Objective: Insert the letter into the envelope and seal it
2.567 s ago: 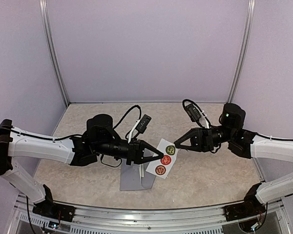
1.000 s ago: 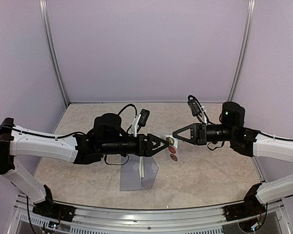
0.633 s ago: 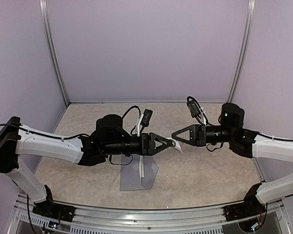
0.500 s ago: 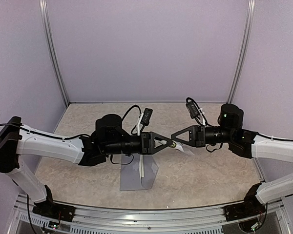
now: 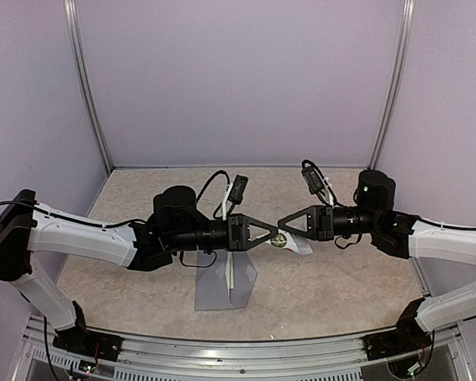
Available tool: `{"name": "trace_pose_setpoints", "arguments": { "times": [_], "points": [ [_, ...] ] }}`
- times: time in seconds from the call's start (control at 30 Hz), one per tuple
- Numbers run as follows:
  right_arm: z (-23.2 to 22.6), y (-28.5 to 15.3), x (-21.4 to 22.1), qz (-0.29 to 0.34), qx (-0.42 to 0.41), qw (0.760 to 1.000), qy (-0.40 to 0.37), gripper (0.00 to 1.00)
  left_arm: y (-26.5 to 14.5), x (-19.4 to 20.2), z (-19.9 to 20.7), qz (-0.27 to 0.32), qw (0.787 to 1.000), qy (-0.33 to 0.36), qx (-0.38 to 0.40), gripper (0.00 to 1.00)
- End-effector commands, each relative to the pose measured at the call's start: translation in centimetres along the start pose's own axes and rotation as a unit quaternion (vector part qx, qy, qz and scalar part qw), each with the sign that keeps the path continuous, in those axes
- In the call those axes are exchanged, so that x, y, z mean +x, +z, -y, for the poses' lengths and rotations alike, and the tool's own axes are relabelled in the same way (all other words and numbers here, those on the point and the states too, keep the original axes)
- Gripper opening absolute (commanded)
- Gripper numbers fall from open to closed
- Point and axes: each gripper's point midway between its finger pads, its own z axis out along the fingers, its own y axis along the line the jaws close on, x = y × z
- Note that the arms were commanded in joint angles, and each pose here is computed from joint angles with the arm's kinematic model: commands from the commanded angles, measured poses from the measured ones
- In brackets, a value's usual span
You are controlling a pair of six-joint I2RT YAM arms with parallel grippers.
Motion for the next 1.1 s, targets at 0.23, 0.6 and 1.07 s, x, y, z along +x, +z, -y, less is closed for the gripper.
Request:
{"name": "trace_pose_setpoints", "arguments": {
  "times": [0.23, 0.6, 1.07],
  "points": [
    [-1.1, -0.2, 1.0, -0.033, -0.016, 0.999, 0.001, 0.11, -0.9, 1.3, 0.7, -0.034, 0.996, 0.078, 0.011, 0.0],
    [-2.5, -0.5, 3.0, -0.075, -0.07, 0.995, 0.019, 0.22, -1.5, 1.2, 1.3, -0.044, 0.992, 0.116, 0.009, 0.0],
    [-2.5, 0.0, 4.0, -0.094, -0.087, 0.991, 0.026, 0.07, -1.6, 0.7, 1.8, -0.035, 0.992, 0.122, 0.012, 0.0]
  ]
}}
